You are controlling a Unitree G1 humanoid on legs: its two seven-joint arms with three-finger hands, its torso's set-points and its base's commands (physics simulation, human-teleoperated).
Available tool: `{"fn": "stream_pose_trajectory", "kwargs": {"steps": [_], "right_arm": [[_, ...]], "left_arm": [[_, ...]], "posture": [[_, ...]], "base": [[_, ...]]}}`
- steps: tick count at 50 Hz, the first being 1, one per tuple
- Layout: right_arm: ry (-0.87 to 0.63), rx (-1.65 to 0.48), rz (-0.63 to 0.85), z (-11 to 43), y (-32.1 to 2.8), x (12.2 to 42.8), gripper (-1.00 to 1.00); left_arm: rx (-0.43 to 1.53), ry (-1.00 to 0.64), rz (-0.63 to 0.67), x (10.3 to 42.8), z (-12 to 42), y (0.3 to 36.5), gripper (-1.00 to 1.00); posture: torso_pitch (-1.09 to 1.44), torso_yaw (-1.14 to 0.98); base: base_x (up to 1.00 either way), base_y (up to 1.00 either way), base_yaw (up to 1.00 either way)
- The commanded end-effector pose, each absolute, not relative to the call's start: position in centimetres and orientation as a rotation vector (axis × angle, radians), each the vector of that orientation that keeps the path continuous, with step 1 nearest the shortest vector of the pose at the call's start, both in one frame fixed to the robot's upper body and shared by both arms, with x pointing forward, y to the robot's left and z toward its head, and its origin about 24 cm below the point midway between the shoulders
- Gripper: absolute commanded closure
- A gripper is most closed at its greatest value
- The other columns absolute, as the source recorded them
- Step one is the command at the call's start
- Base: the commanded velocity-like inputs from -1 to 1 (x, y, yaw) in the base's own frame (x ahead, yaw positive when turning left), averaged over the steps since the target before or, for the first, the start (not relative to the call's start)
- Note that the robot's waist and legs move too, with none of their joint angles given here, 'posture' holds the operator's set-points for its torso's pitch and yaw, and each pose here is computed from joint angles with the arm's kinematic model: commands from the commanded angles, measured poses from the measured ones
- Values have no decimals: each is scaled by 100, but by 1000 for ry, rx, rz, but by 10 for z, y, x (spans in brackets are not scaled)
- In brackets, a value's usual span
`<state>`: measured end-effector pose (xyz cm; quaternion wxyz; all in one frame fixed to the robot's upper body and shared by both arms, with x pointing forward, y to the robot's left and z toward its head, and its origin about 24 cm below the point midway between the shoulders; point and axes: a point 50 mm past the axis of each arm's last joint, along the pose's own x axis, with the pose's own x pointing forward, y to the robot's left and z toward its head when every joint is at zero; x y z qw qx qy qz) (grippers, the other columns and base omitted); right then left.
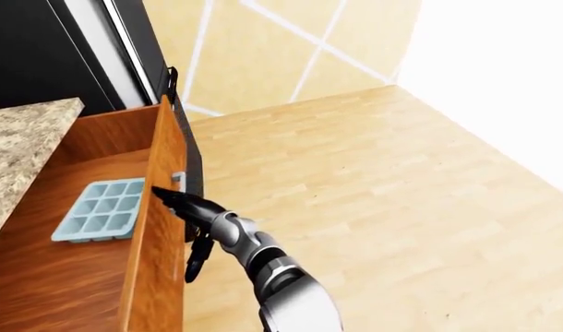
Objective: Close the right drawer.
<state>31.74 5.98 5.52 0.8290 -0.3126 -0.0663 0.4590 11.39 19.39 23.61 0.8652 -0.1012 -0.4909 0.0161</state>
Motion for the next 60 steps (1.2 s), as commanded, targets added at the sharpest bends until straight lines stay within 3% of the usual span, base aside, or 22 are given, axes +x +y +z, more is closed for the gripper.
{"fn": "stream_pose_trajectory", "kwargs": {"steps": [1, 48, 51, 60], "right_arm": [[-339, -664, 1096, 84, 87, 306, -100], [-345, -740, 1287, 74, 117, 275, -100], [-354, -738, 1263, 79, 114, 281, -100], [-502, -648, 914, 175, 55, 359, -100]], "left_arm": [[-204, -1075, 16, 108, 242, 193, -100], [-217, -1071, 21, 109, 241, 195, -100], [-215, -1072, 21, 109, 242, 195, -100], [-209, -1070, 15, 108, 241, 193, -100]], "posture": [[0, 0], [0, 0], [0, 0], [0, 0]], "base": [[0, 0, 0], [0, 0, 0], [0, 0, 0], [0, 0, 0]]}}
